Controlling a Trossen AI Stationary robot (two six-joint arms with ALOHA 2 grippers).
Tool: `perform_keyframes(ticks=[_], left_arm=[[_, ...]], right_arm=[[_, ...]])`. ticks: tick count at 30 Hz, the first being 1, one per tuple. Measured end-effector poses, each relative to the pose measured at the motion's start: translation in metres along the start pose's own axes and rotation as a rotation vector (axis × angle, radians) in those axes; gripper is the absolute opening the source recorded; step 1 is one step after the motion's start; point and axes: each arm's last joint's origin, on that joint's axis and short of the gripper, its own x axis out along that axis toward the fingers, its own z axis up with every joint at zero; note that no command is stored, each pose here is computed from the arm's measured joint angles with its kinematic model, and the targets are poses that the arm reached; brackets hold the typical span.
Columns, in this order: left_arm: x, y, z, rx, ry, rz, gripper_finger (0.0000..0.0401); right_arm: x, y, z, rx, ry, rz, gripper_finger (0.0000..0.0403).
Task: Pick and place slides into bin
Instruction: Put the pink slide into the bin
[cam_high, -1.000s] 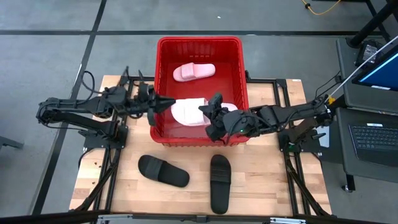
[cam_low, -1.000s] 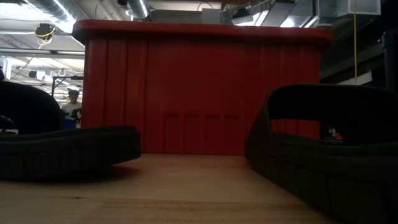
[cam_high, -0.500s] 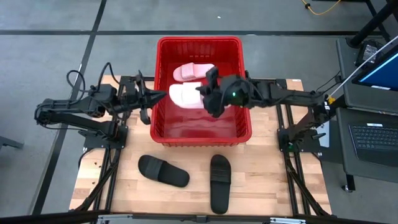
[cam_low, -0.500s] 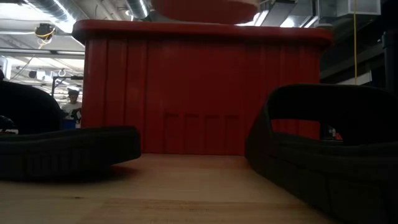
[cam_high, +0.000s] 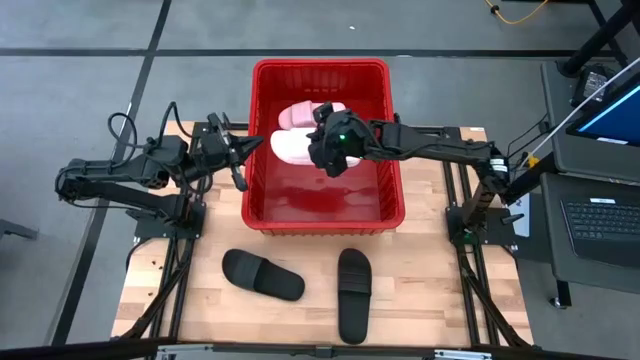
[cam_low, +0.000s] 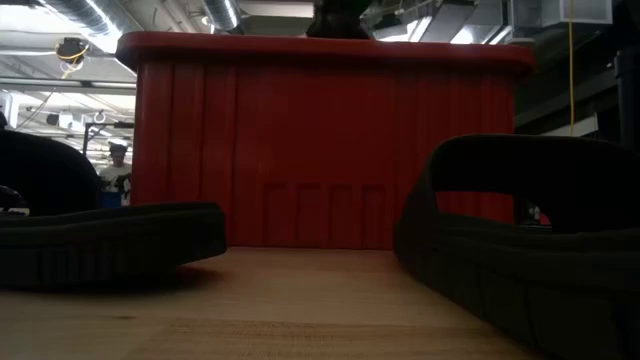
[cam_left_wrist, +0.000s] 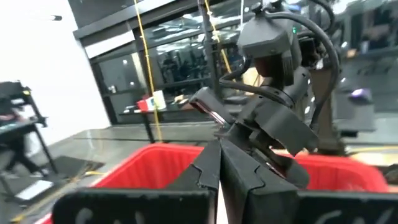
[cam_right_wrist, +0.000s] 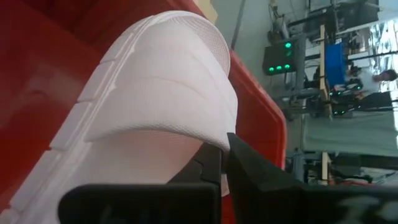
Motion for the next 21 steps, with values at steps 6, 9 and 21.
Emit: perform_keyframes(ticks=[6,9,21], left_arm=[[0.000,0.001,-0.002,0.103,0.030,0.054,0.0002],[0.000,0.003,-0.003,0.111,0.053,0.115,0.0002],[-0.001,0.007,-0.004,0.113,0.092,0.245,0.0002]], right_arm=[[0.029,0.004,-0.008,0.005,-0.045,0.052,0.0011],[0.043,0.004,-0.019,-0.046,-0.041,0.081,0.0011],[0.072,-0.012,-0.071,-0.087,-0.101,0.160,0.0011]])
